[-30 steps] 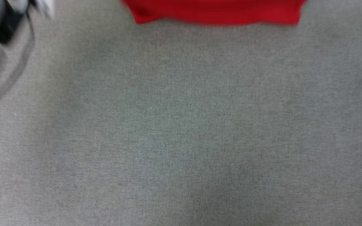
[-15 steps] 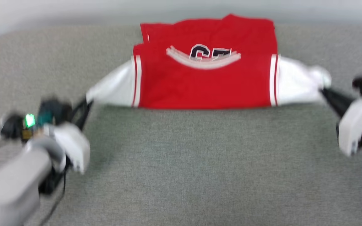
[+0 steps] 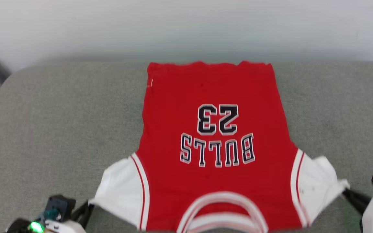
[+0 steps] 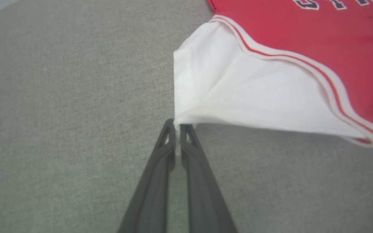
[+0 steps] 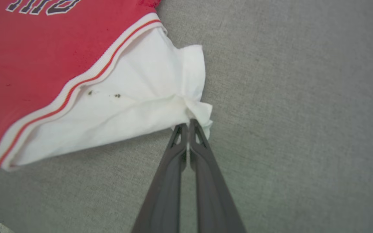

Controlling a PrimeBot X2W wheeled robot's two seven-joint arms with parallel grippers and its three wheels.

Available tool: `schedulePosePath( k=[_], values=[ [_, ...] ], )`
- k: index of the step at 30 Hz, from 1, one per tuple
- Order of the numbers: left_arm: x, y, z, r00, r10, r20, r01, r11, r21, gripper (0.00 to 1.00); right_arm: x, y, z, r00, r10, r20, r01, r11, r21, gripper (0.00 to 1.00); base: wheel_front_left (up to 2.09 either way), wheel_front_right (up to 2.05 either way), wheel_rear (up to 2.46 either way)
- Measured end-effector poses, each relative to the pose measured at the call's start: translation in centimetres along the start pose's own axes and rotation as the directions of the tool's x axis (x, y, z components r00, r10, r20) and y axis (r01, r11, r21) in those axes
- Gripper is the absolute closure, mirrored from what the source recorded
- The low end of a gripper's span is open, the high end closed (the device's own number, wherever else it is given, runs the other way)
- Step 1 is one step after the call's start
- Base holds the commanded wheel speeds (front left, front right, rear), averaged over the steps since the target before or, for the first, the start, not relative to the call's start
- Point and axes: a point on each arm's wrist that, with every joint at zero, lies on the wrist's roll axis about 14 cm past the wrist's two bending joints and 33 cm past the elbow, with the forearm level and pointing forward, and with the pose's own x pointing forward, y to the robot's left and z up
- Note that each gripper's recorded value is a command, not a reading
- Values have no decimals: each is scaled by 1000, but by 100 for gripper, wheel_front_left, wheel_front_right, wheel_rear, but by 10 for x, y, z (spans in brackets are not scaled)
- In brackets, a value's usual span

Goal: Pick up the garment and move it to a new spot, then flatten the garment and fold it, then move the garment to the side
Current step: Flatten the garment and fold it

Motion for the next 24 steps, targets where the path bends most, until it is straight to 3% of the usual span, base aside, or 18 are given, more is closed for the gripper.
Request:
schedulePosePath(
  k=[9,15,16,18,21,24],
  values=[
    [-38,-12,-46,995,4,-97,-10,998,-62,100,-45,22,-64,991,24,-131,-14,997,75,100,0,0,0],
    [-41,-19,-52,994,-8,-107,1,998,-64,100,-55,25,-66,987,21,-157,-7,996,93,100,0,0,0],
    [-41,-20,-51,994,-10,-105,3,998,-65,100,-55,24,-61,989,19,-144,-5,996,93,72,0,0,0],
    [-41,-22,-50,995,-12,-99,5,998,-64,100,-54,20,-48,993,5,-115,3,997,72,0,0,0,0],
    [-40,-26,-47,996,-18,-91,12,998,-63,100,-54,17,-23,997,3,-74,-1,1000,28,0,0,0,0],
    [-37,-31,-41,997,-26,-71,21,997,-68,100,-55,-12,36,997,-61,53,62,998,-32,0,0,0,0]
  ],
)
